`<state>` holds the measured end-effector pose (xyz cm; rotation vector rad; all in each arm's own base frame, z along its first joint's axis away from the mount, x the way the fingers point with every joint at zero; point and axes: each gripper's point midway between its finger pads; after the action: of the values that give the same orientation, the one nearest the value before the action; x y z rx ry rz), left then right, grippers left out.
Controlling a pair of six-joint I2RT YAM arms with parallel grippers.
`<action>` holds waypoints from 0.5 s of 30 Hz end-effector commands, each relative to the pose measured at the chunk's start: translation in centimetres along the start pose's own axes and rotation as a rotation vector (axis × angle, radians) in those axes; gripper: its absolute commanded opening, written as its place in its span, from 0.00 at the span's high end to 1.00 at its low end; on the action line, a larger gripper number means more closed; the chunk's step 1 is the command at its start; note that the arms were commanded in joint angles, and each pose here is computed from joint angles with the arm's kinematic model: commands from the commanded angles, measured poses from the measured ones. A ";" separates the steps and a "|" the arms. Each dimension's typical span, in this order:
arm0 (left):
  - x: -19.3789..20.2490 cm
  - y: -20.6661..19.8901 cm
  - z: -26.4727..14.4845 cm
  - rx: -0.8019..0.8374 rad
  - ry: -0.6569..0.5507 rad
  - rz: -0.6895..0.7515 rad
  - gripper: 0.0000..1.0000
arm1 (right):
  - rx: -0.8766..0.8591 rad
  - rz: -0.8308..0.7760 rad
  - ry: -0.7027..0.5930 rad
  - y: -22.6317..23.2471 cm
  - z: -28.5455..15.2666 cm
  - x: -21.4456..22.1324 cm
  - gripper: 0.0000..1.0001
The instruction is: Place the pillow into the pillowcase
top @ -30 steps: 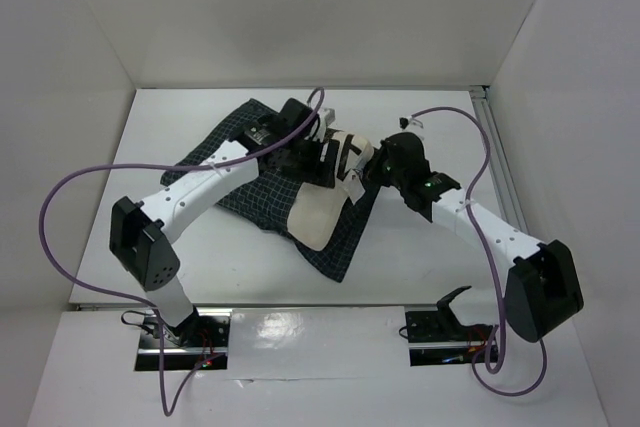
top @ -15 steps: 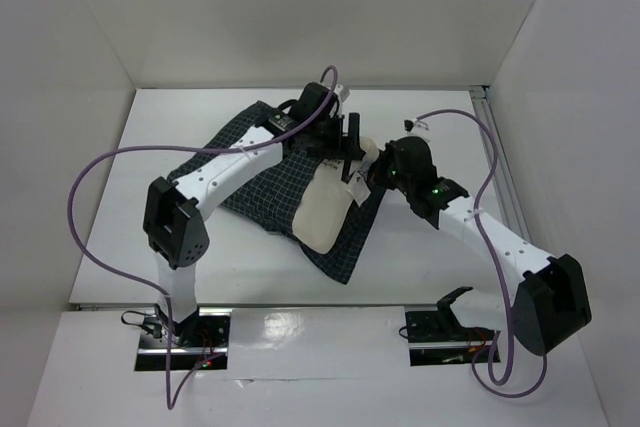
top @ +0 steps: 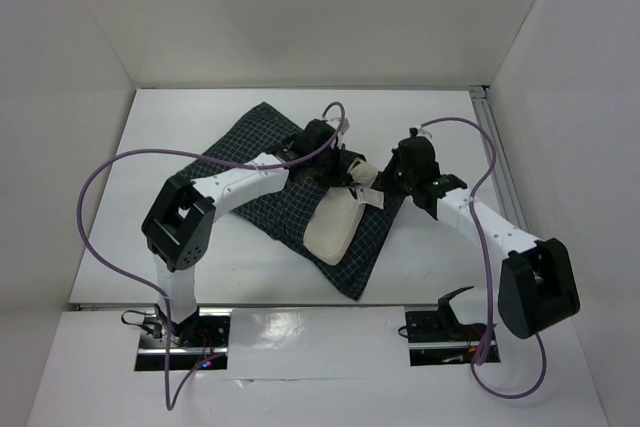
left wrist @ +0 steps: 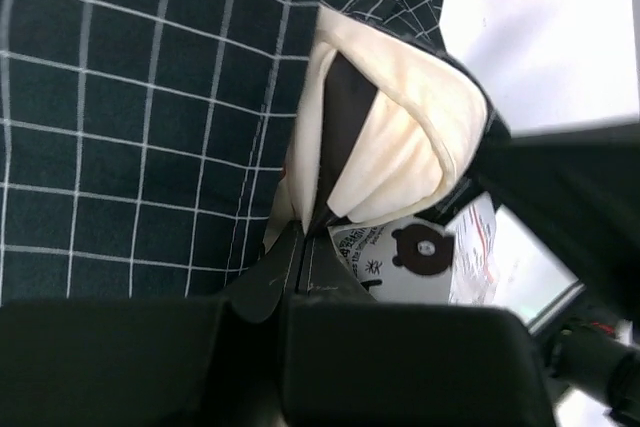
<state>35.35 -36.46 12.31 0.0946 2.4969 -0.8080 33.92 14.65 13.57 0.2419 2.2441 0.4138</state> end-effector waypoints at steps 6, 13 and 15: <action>11.3 8.9 0.2 -0.216 0.388 0.054 1.00 | -0.170 0.085 -0.440 4.1 -3.1 -15.2 1.00; 12.3 10.2 1.8 -0.241 0.435 0.075 1.00 | -0.338 0.055 -0.586 7.3 -9.0 -18.5 1.00; 12.1 9.9 2.3 -0.229 0.438 0.072 1.00 | -0.391 0.025 -0.599 8.2 -9.8 -18.5 1.00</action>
<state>36.26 -36.88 9.28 0.2248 2.4787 -0.8008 34.79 15.84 16.60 0.1972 2.1807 0.5890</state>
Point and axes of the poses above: each gripper's point midway between its finger pads, its own z axis out along the fingers, its own y axis along the line the jaws close on, x = y × z, and after that the axes turned 8 degrees about -z, right-handed
